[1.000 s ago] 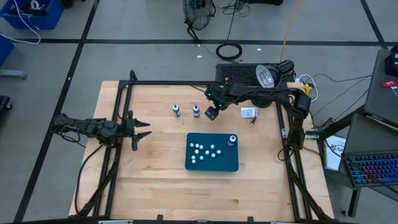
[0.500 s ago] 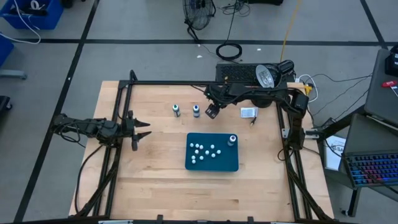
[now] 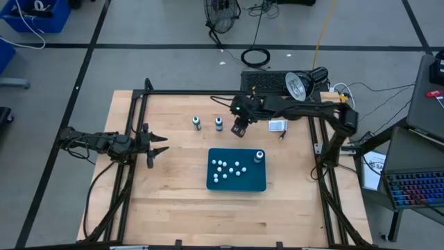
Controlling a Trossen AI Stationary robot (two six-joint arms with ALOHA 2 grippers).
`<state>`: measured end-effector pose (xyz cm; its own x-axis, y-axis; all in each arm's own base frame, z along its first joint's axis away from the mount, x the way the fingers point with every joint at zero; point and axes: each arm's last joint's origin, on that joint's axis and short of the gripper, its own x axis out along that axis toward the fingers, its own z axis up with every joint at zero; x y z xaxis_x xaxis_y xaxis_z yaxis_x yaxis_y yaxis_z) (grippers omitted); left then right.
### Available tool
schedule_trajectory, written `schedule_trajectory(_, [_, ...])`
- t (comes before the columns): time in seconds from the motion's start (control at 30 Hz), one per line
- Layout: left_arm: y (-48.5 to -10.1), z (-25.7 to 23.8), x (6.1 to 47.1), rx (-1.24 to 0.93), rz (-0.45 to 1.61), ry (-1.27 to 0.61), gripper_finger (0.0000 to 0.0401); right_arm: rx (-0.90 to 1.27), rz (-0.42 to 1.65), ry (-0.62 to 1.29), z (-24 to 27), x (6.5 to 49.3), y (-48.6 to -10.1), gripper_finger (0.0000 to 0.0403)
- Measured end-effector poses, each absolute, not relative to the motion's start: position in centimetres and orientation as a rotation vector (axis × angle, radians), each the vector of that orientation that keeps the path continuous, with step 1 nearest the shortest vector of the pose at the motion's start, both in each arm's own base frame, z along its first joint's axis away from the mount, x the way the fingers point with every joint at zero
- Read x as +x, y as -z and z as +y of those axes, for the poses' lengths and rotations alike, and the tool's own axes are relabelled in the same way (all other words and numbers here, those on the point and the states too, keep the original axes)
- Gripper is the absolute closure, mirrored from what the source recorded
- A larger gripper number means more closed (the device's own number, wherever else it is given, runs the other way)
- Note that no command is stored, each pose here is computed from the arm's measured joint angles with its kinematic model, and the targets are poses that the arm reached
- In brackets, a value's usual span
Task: Pick & Place food coloring
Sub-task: Put the large black food coloring bottle into the blue bin
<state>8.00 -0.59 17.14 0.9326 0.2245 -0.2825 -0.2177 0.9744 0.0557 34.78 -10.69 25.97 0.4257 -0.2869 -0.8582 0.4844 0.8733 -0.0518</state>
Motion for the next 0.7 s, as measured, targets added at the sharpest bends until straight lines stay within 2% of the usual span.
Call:
schedule_trajectory(0.2, [-17.1,-0.6,8.0,0.024,0.291,-0.226,0.0226,0.202,0.878,0.347,-3.5,31.9,-32.2,0.0273])
schedule_trajectory(0.33, [-17.1,-0.6,8.0,0.024,0.292,-0.226,0.0226,0.227,0.868,0.285,2.0,30.0,-33.8,0.0273])
schedule_trajectory(0.47, [-17.1,-0.6,8.0,0.024,0.292,-0.226,0.0226,0.198,0.944,0.351,6.4,28.6,-32.7,0.0273])
schedule_trajectory(0.7, [-17.1,-0.6,8.0,0.024,0.292,-0.226,0.0226,0.171,1.063,0.351,11.0,29.9,-27.8,0.0273])
